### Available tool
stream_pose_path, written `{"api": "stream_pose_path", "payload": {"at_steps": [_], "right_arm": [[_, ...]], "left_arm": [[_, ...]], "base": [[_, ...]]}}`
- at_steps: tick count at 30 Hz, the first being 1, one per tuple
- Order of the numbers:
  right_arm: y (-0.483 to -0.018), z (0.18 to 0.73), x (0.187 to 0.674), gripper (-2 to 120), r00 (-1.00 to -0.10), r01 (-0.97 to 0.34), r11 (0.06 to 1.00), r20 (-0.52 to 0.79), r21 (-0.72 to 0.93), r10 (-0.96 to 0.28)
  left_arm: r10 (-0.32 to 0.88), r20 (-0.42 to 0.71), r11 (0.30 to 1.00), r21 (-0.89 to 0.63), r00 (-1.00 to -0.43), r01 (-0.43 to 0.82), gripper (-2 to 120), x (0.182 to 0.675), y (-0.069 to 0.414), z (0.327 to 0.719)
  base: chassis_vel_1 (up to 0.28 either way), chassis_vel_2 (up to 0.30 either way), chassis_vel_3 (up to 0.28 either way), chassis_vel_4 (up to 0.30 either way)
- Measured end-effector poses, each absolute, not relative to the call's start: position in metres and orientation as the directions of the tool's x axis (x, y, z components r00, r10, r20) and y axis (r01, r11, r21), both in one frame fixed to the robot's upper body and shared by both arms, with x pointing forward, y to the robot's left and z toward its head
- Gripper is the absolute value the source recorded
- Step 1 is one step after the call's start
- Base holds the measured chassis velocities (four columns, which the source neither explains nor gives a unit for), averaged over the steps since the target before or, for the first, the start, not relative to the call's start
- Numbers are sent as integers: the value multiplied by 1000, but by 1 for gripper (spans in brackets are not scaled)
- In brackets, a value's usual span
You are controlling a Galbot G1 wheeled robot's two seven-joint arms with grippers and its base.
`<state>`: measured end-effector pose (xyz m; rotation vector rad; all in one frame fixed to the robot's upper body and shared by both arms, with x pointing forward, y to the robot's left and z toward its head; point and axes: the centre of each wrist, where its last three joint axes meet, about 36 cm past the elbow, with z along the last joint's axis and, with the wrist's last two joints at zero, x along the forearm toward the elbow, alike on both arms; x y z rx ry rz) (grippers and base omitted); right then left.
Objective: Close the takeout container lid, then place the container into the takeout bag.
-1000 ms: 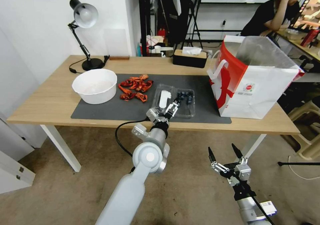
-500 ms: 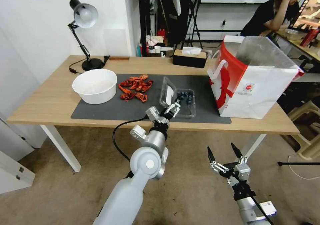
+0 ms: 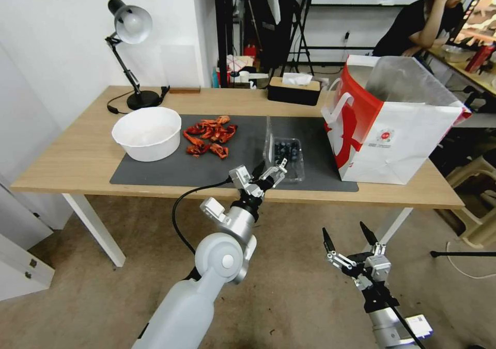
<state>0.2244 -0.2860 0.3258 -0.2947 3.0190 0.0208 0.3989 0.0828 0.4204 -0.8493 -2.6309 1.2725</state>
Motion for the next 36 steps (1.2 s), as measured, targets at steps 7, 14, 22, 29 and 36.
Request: {"api": "stream_pose_path", "payload": {"at_steps": [7, 14, 22, 29, 36], "right_arm": [[-291, 323, 222, 100, -977, -185, 983, -107, -7, -185], [-294, 322, 221, 100, -978, -182, 983, -105, -17, -183], [-295, 319, 221, 100, -978, -181, 983, -98, -23, -183], [-294, 315, 222, 100, -979, -177, 984, -95, -26, -179], [-294, 313, 222, 100, -981, -173, 985, -90, -27, -175]], "left_arm": [[580, -159, 503, -701, -799, 505, 100, 409, 83, 414], [639, -154, 502, -659, -754, 560, 100, 424, 88, 413], [690, -119, 492, -645, -714, 584, 100, 443, 90, 417], [736, -110, 420, -700, -668, 577, 100, 453, 88, 431], [766, -72, 381, -749, -639, 542, 99, 462, 74, 443]], "base": [[0, 0, 0, 0], [0, 0, 0, 0], [0, 0, 0, 0], [0, 0, 0, 0], [0, 0, 0, 0]]}}
